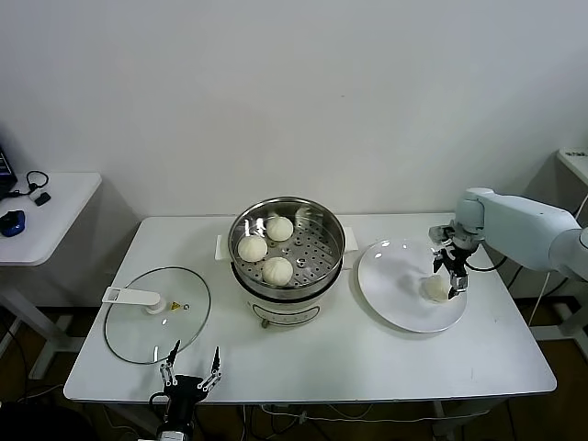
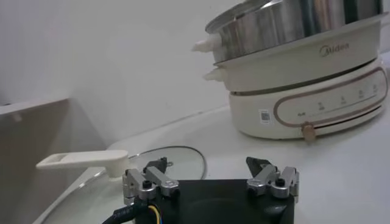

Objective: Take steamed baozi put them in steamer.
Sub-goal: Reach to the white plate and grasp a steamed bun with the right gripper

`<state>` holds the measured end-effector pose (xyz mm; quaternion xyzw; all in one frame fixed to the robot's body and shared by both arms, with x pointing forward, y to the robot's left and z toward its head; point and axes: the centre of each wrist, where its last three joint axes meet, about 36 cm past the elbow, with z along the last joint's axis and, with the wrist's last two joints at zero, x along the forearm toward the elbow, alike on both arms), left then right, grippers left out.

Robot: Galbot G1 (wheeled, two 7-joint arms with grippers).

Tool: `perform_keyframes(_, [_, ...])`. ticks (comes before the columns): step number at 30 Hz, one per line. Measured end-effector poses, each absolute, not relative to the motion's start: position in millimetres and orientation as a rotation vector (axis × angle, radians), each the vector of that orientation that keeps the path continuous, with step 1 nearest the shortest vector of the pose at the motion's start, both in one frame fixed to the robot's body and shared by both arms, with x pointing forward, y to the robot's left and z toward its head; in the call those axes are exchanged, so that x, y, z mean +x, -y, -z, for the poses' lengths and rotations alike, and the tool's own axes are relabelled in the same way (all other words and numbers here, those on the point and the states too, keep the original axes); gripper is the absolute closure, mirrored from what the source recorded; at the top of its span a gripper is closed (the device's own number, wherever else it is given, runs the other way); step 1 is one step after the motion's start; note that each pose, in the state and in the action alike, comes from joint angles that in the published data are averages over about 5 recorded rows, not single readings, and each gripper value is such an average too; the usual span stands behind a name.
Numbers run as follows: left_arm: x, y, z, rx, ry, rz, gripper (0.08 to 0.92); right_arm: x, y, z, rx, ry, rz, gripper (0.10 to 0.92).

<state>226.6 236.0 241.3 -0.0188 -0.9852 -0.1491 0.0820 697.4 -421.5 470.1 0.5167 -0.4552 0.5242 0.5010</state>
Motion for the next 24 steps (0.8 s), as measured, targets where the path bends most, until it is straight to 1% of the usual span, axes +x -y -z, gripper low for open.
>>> perform_keyframes(5, [227.0, -237.3, -240.9, -0.052, 2.942, 0.447, 0.177, 696.5, 421.0, -469.3, 1.249, 1.098, -1.267, 0.201])
perform_keyframes(18, [227.8, -238.3, -240.9, -0.049, 2.943, 0.448, 0.177, 691.3, 419.0, -463.1, 1.259, 1.082, -1.264, 0.268])
perform_keyframes(24, [228.4, -238.3, -241.6, -0.048, 2.945, 0.448, 0.177, 691.9, 417.8, -466.1, 1.258, 1.082, -1.272, 0.285])
